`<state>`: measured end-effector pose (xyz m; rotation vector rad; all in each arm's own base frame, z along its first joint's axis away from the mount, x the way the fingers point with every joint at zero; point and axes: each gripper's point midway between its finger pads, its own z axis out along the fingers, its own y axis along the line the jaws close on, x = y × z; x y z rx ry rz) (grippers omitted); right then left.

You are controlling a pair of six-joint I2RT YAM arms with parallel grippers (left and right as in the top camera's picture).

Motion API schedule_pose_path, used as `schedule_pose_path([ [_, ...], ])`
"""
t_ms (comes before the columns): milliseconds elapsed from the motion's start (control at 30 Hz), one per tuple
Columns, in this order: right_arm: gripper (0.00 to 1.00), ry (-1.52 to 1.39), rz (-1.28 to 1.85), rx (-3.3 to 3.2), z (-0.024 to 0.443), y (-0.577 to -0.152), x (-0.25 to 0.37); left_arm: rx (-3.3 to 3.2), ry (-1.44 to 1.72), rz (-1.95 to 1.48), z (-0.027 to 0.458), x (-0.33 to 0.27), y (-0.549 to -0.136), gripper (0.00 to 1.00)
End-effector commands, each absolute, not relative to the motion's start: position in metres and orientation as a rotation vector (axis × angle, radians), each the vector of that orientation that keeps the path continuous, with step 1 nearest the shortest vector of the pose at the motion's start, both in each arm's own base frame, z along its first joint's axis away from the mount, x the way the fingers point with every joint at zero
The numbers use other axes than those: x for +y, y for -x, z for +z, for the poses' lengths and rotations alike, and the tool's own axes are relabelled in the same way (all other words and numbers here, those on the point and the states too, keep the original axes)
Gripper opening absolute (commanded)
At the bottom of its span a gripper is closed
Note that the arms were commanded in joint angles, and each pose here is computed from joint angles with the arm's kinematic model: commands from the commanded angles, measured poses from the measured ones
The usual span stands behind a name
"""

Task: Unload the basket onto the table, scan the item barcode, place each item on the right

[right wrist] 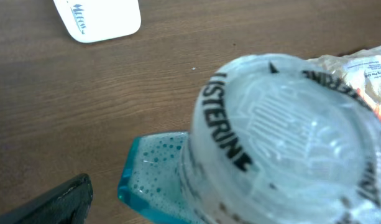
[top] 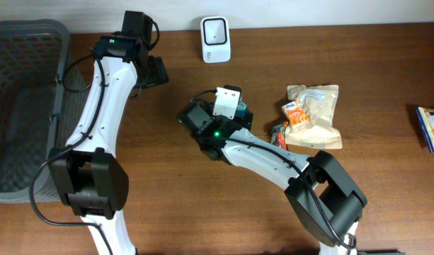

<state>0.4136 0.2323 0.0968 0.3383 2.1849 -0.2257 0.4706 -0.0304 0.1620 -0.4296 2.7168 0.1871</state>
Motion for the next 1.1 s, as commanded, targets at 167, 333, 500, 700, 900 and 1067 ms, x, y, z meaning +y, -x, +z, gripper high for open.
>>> schedule_pose_path([
  [167,0.93,-0.431,-0.212,2.182,0.090,-0.419,0.220,2.730,0.440,0.196,0.155,-0.032,-0.471,0.99],
  [333,0.74,-0.436,-0.219,2.183,0.088,-0.420,0.218,2.730,0.440,0.196,0.155,-0.032,-0.471,0.99],
  [500,0.73,-0.438,-0.223,2.179,0.089,-0.421,0.217,2.730,0.440,0.196,0.155,-0.032,-0.471,0.99],
  [700,0.73,-0.425,-0.285,2.118,0.101,-0.425,0.210,2.730,0.440,0.196,0.155,-0.032,-0.471,0.99],
  [900,0.71,-0.191,-0.213,2.225,0.112,-0.437,0.239,2.730,0.440,0.196,0.155,-0.032,-0.471,0.99],
  [1067,0.70,-0.161,-0.017,2.338,0.123,-0.453,0.251,2.730,0.440,0.196,0.155,-0.032,-0.471,0.99],
])
